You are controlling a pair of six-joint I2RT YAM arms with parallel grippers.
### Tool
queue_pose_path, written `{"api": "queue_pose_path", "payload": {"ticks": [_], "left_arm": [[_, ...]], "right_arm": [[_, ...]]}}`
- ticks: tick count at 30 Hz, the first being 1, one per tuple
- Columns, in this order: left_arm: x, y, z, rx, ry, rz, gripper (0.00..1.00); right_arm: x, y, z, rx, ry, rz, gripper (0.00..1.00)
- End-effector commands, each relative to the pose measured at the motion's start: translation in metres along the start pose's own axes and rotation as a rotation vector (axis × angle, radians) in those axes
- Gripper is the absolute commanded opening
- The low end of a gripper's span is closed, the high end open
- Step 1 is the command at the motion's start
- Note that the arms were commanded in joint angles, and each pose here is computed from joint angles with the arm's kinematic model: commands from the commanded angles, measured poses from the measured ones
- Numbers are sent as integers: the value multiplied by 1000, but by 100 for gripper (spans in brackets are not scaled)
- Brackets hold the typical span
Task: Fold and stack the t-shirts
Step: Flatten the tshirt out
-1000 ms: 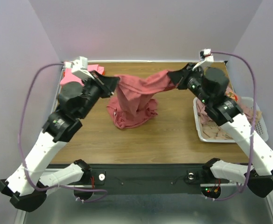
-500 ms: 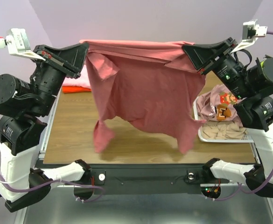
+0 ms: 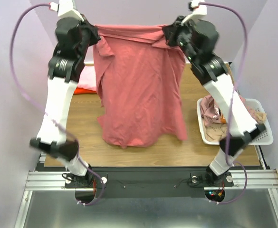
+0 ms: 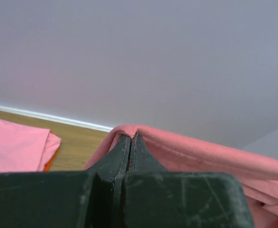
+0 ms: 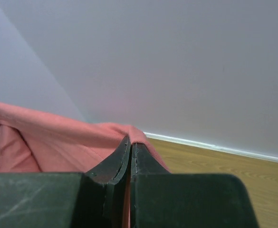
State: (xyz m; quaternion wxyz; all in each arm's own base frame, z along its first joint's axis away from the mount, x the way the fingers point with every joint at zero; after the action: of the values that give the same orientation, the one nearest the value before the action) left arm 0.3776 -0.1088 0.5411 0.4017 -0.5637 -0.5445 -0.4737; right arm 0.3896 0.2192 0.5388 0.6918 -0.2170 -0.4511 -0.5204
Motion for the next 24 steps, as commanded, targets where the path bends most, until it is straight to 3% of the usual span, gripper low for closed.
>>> {"api": "queue_pose_path", "payload": {"ticks": [1, 6, 13, 14, 16, 18, 19, 20, 21, 22, 23, 24], "left_arm": [[45, 15, -6, -133, 4, -114, 0], [92, 3, -30, -267, 45, -271, 0], [85, -11, -24, -260, 80, -253, 0], [59, 0, -21, -260, 93, -200, 0], [49, -19, -20, -282, 104, -185, 0], [24, -24, -15, -295, 120, -153, 0], [-19, -33, -7, -302, 123, -70, 0], [-34, -39, -6, -323, 118, -73, 0], [-101, -39, 5, -320, 102, 56, 0], [-106, -62, 5, -345, 78, 30, 0], [-119, -70, 5, -368, 54, 17, 0], [-167, -86, 13, -367, -8, 100, 0]], "right_arm": [[51, 27, -14, -56, -71, -180, 0], [88, 30, 16, 84, -87, -270, 0], [91, 5, 17, 92, -88, -262, 0], [65, 12, 3, 56, -92, -197, 0], [61, -7, -2, 41, -92, -177, 0], [18, -11, -30, -30, -97, -76, 0], [24, -32, -31, -40, -98, -87, 0], [14, -42, -38, -60, -92, -66, 0], [-38, -48, -70, -135, -74, 45, 0], [-30, -76, -68, -133, -50, 19, 0], [-51, -88, -82, -164, -33, 56, 0], [-97, -105, -107, -228, 27, 141, 0]]}}
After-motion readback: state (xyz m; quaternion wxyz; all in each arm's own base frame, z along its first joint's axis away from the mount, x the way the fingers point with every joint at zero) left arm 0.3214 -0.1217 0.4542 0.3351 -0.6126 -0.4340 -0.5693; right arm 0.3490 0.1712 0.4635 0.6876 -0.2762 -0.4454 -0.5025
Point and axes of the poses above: each gripper's point midway between its finger pads, its own y axis out along the fingers, its own z axis along the line the jaws close on, x = y × z, the point moved 3 cm from there along -y, back along the fingers, and after that the axes turned 13 degrees about y, right-handed, at the moved point
